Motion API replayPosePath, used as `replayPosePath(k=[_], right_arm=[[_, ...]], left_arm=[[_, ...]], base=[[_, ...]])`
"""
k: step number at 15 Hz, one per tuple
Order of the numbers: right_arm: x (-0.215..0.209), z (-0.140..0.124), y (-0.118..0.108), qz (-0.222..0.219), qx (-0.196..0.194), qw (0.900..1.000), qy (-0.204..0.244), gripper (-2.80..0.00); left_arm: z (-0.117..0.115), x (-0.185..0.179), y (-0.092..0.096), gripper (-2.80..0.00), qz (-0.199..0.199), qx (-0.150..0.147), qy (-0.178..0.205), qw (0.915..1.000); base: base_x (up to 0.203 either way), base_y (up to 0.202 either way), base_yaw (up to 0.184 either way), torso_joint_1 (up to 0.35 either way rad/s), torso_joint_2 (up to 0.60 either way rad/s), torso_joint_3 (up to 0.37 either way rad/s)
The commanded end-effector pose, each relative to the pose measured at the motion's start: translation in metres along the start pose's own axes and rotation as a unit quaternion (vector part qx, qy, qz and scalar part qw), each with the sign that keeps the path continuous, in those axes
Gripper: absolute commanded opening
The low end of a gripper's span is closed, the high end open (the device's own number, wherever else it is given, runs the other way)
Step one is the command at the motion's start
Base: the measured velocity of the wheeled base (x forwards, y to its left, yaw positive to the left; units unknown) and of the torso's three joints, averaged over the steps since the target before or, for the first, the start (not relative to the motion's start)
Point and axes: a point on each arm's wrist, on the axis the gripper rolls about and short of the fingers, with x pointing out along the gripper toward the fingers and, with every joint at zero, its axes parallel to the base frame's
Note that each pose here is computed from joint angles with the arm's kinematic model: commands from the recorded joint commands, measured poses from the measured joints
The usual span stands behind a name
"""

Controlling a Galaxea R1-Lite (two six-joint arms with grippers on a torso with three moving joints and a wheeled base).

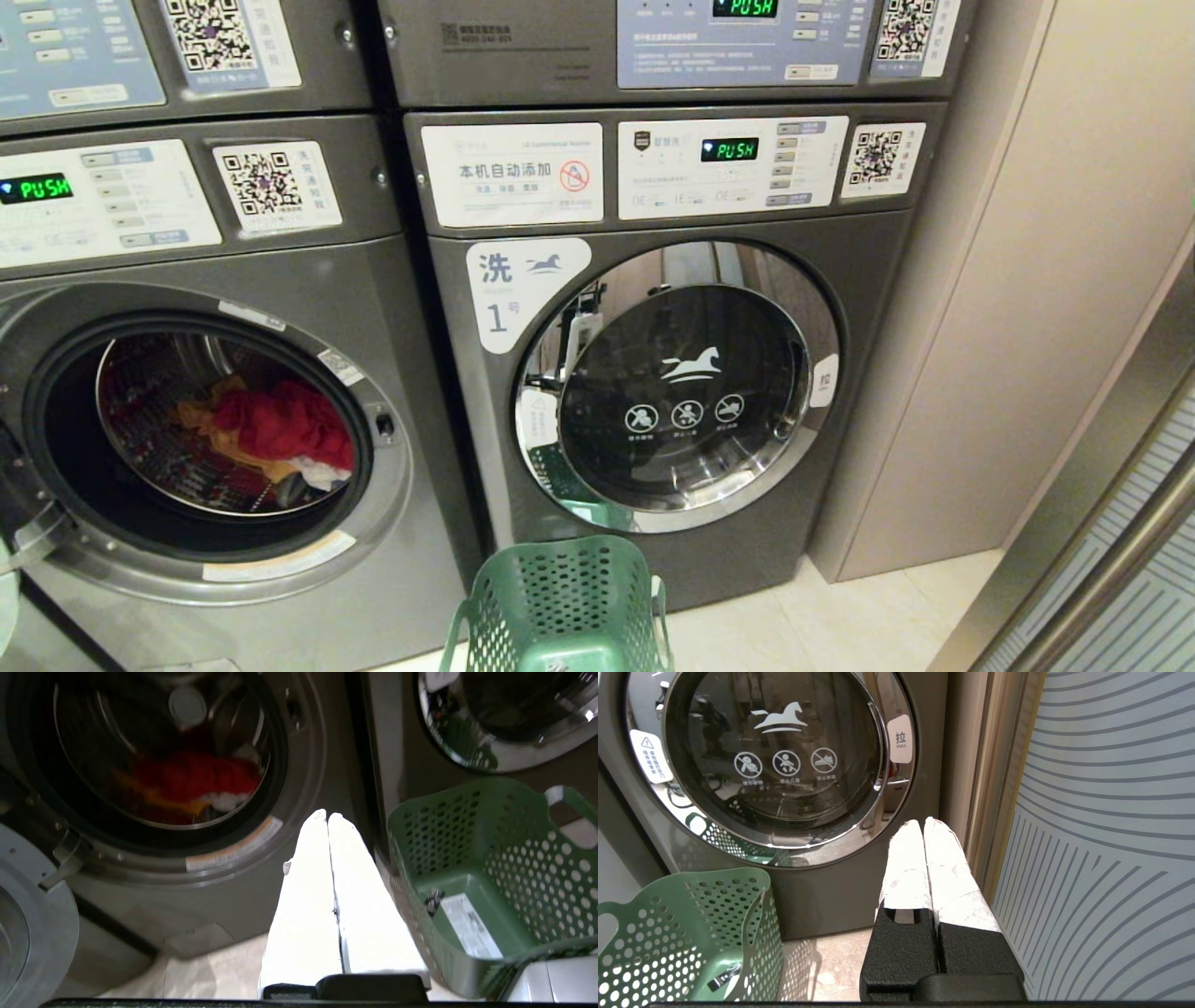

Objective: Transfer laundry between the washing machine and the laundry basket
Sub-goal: Pick a cloth and place it into the basket

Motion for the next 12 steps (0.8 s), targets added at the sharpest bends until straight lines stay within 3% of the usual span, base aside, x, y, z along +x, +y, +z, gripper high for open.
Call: replayPosePath(k=[1, 3, 12], right_arm=[[0.0020, -0.0095, -0.0001, 0.000, 0.000, 1.000, 0.017, -2.80], [0.0020, -0.0095, -0.0001, 0.000, 0.000, 1.000, 0.017, -2.80], [0.0020, -0.0095, -0.0001, 0.000, 0.000, 1.000, 0.017, -2.80]], left_arm=[[-0.0086, -0.0143, -0.0022, -2.80, 0.019, -0.002, -0.088, 0.9960], [-0.0104, -0.0129, -0.0026, -2.80, 0.017, -0.022, -0.093, 0.9953], [-0.0102, -0.0129, -0.0026, -2.80, 0.015, -0.044, -0.094, 0.9945]], base=[[0.000, 0.000, 0.000, 0.000, 0.00, 0.000], [0.000, 0.000, 0.000, 0.000, 0.00, 0.000], [0.000, 0.000, 0.000, 0.000, 0.00, 0.000]])
